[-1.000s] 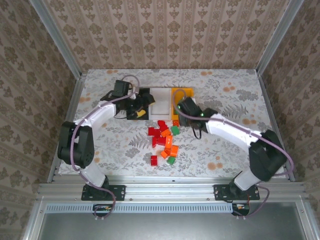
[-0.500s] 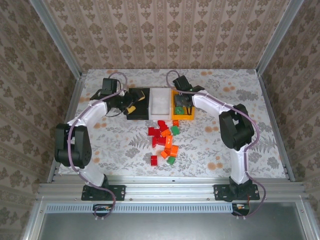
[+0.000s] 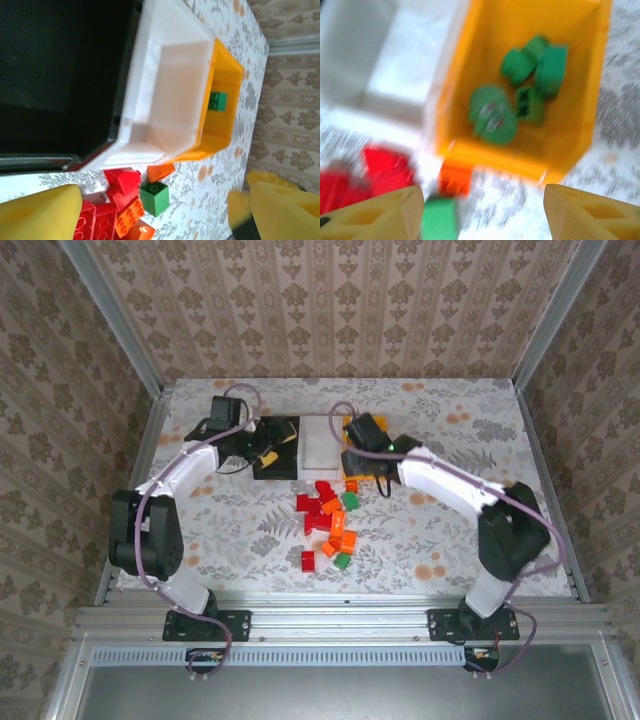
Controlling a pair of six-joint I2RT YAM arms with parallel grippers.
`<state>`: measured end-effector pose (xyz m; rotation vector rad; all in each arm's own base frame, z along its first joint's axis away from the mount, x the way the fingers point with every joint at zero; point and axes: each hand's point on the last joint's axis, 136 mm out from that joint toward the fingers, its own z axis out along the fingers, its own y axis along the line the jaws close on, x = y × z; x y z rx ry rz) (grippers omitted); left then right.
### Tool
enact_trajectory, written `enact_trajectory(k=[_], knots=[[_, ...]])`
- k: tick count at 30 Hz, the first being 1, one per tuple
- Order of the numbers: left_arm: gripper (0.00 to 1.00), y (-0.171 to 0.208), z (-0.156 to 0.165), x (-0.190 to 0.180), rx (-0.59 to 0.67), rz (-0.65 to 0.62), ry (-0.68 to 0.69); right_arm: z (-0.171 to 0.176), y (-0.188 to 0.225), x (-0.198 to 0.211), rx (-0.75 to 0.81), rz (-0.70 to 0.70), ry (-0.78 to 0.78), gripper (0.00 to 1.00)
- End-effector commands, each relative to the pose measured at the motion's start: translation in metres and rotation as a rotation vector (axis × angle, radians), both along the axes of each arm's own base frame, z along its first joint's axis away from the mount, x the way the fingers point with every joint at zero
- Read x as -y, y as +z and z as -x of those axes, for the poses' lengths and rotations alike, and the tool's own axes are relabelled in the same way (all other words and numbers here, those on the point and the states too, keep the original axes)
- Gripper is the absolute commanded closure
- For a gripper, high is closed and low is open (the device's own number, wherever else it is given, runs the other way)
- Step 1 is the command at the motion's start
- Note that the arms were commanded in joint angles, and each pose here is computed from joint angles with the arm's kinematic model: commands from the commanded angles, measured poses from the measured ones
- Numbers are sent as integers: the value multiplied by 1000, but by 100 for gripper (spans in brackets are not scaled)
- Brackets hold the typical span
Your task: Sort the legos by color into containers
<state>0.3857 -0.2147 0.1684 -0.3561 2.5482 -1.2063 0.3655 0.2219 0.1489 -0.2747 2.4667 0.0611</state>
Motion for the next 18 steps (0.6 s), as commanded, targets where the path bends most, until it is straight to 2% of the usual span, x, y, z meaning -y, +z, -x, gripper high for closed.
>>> enact_trajectory(k=[1, 4, 9, 18], knots=[[11, 9, 13, 16, 2, 24, -43, 59, -20, -4, -65, -2, 28, 34], [11, 11, 17, 22, 6, 27, -57, 111, -44, -18, -148, -23, 113, 29], [11, 7, 17, 22, -3, 26, -56, 162, -74, -30, -233, -14, 163, 27], [11, 7, 17, 23, -4, 29, -55, 195, -107, -65, -314, -30, 252, 29]])
